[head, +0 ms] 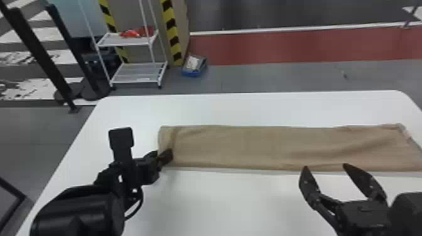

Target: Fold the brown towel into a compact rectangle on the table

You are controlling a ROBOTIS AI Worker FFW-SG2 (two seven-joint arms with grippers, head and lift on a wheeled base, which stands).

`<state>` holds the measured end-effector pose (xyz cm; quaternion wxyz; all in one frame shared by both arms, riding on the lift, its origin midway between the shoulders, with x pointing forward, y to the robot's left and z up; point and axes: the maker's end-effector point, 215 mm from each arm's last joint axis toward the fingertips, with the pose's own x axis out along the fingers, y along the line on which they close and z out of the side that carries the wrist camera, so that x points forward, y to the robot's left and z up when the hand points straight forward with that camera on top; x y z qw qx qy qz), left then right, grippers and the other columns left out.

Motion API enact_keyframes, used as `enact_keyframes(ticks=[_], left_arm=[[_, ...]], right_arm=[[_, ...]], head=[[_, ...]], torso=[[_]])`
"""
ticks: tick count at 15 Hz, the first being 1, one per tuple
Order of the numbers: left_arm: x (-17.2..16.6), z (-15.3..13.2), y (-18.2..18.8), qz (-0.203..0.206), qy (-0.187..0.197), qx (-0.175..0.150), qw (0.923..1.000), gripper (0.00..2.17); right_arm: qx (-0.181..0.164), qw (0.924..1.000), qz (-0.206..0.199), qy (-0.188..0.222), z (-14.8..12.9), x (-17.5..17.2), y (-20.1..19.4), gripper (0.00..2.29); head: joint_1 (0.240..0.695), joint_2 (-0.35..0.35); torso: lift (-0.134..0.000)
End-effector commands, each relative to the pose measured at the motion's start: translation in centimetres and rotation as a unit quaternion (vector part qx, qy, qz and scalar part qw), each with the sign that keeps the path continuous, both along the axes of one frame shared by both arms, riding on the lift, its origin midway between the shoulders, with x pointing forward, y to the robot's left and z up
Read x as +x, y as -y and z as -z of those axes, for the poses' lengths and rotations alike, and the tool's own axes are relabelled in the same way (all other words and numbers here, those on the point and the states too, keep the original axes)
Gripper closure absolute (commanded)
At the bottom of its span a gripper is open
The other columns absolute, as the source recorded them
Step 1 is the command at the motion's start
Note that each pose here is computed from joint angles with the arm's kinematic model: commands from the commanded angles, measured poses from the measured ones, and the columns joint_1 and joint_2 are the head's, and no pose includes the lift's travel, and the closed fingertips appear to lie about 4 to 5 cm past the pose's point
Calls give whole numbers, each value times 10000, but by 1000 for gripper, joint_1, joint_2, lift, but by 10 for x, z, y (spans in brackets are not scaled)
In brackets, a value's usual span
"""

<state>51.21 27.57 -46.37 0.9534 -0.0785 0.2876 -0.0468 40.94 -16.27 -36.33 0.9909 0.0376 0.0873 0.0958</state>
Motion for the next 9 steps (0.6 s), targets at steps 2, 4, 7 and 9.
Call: enact_keyframes(ticks=[2, 4, 7, 9], left_arm=[[-11, -25, -6, 139, 257, -105, 9995, 1889], [-23, -39, -25, 137, 400, -185, 9989, 1889], [-35, -54, -90, -251, 564, -223, 9978, 1889], [-43, -62, -143, -675, 660, -234, 9953, 1889]], right_arm=[[2, 10000, 7, -16, 2, 1, 1, 140], [0, 10000, 14, -8, 1, 2, 1, 140], [-2, 10000, 44, -17, 3, 3, 6, 140], [8, 9999, 147, -20, 3, 4, 18, 140]], head=[[695, 137], [695, 137], [695, 166], [695, 209]], torso=[[-126], [-126], [-126], [-126]])
